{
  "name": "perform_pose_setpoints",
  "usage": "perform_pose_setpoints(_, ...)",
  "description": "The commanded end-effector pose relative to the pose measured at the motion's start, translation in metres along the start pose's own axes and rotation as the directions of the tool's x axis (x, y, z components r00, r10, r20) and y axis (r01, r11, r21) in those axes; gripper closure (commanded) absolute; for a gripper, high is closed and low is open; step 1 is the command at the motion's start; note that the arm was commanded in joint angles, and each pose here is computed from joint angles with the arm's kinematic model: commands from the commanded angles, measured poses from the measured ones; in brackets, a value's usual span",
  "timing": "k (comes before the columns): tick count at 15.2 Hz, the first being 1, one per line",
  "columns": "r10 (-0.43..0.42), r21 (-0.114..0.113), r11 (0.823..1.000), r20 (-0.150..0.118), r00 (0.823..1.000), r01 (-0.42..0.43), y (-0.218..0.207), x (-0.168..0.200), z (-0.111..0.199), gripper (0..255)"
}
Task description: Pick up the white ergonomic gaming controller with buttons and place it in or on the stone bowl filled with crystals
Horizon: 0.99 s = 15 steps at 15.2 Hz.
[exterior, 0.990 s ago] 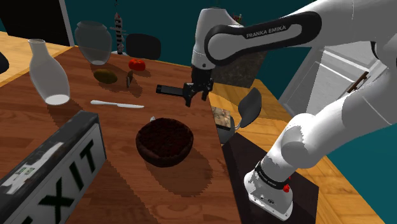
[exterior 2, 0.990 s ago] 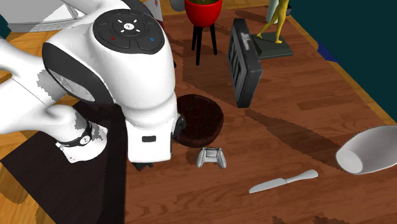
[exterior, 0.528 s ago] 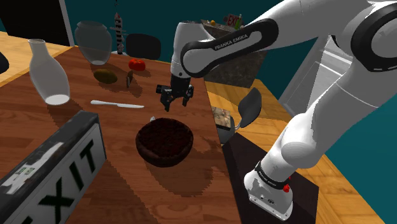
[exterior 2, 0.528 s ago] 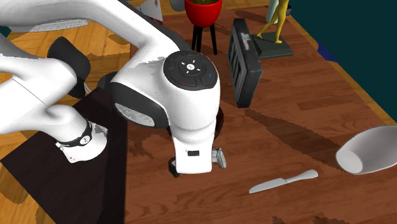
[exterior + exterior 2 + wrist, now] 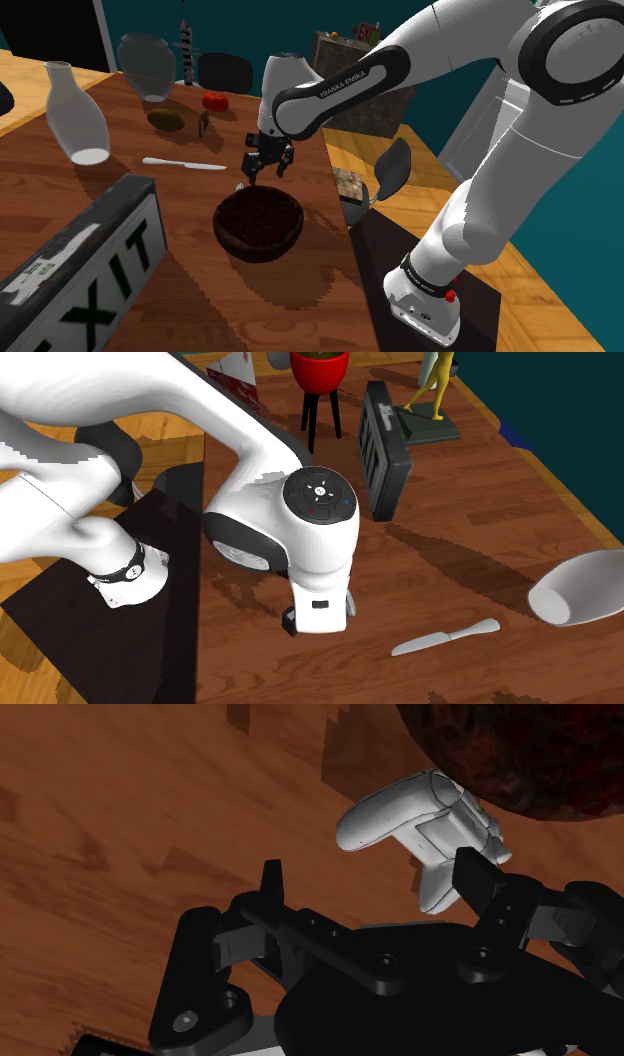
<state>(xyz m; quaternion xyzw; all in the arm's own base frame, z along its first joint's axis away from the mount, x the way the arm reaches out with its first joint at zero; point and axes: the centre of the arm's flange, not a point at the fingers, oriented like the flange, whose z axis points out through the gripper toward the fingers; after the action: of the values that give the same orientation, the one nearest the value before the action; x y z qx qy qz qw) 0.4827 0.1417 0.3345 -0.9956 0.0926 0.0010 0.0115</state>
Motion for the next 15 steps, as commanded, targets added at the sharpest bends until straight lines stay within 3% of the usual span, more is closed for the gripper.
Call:
perform_pose_setpoints(1,0.000,0.000,1.000,-0.001,1.000,0.000,-0.0001,0.0003,0.0139,0)
perform_pose_setpoints(9,0.000,0.000,1.000,0.000,1.000,0.000,0.0000,0.0003,0.0138,0)
perform_pose_setpoints(10,0.000,0.000,1.000,0.000,1.000,0.000,0.0000,0.0003,0.0138,255)
perform_pose_setpoints(15,0.000,0.000,1.000,0.000,1.000,0.000,0.0000,0.0004,0.0138,255)
